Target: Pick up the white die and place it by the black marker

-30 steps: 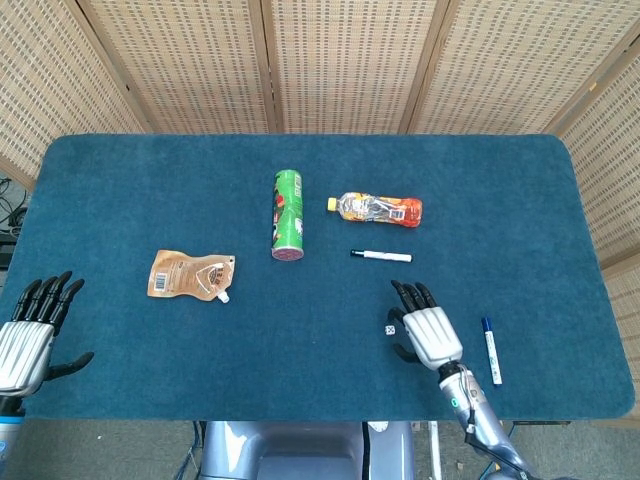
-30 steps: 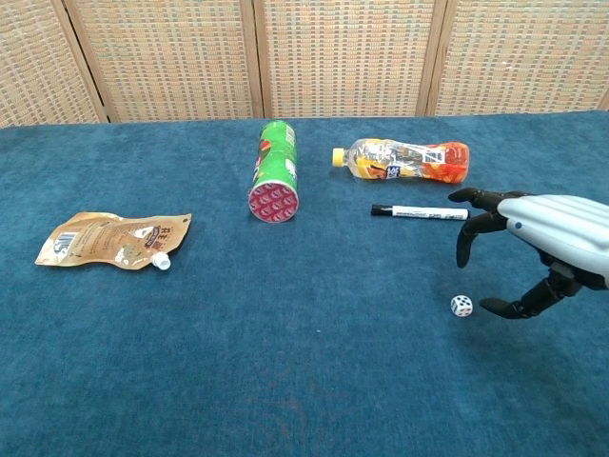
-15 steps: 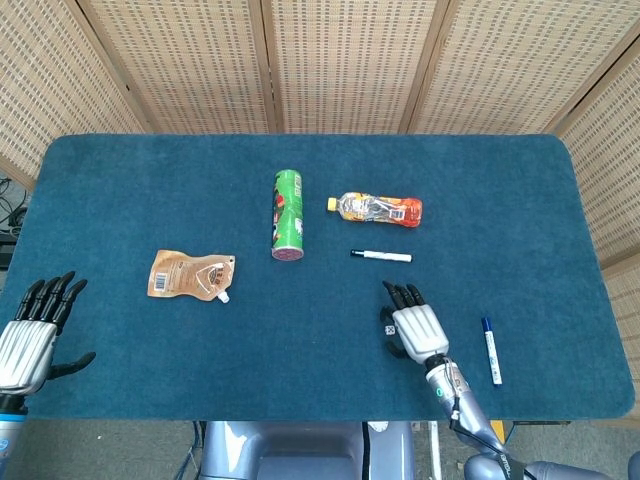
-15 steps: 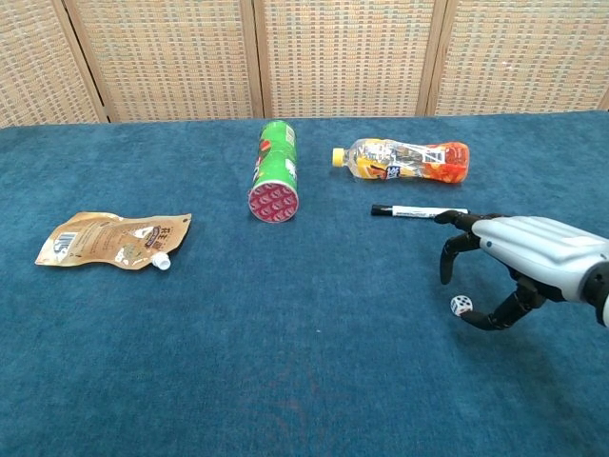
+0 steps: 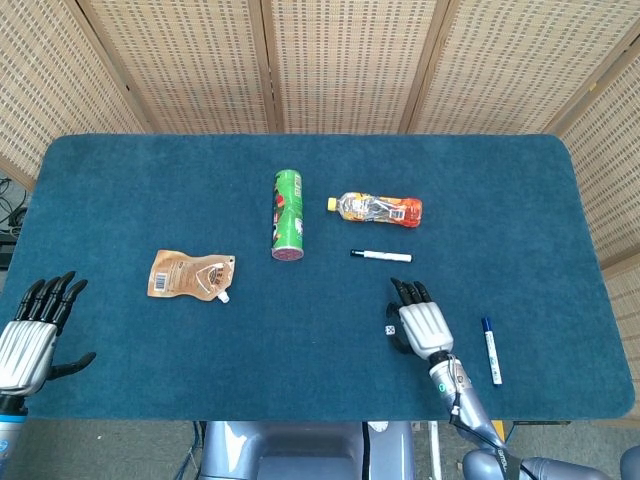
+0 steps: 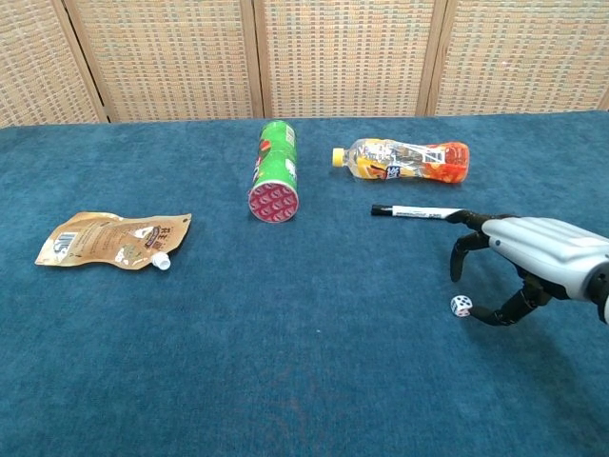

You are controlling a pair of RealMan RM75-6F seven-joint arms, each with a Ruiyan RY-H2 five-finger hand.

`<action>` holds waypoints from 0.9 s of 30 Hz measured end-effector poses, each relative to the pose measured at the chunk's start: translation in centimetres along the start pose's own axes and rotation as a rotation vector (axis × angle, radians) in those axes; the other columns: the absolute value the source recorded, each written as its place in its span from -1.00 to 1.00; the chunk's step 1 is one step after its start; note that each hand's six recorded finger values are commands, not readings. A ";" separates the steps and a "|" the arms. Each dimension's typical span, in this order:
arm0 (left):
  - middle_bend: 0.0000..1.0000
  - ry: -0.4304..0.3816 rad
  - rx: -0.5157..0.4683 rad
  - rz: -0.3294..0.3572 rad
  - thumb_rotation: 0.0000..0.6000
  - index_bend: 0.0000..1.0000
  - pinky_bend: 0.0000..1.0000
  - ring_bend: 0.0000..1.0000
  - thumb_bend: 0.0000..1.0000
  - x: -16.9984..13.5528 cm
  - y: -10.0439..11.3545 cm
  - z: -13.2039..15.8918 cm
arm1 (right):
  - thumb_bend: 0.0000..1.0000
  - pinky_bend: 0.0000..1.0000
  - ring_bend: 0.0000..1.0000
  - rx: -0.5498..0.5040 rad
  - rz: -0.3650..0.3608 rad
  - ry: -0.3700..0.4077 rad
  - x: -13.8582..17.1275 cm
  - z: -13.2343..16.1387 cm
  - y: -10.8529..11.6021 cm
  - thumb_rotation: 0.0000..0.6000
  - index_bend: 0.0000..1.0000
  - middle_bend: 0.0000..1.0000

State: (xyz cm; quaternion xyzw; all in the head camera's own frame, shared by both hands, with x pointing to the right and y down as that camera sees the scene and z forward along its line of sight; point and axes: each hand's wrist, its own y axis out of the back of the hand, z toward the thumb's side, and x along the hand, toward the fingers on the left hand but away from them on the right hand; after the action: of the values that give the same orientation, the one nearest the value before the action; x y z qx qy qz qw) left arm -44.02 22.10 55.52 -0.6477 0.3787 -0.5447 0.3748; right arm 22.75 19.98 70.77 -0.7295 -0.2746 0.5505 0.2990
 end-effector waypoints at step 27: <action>-1.00 -0.007 -0.017 0.003 1.00 -1.00 -1.00 -1.00 -0.78 0.0 0.1 0.1 | -0.22 -1.00 -1.00 -0.027 0.002 -0.022 0.0 -0.2 -1.3 1.00 -0.07 -1.00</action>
State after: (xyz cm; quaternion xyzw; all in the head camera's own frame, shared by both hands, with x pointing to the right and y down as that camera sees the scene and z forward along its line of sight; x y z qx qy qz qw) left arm -43.89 22.07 55.43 -0.6522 0.3830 -0.5386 0.3712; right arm 22.82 20.83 71.81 -0.7277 -0.2844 0.5550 0.2856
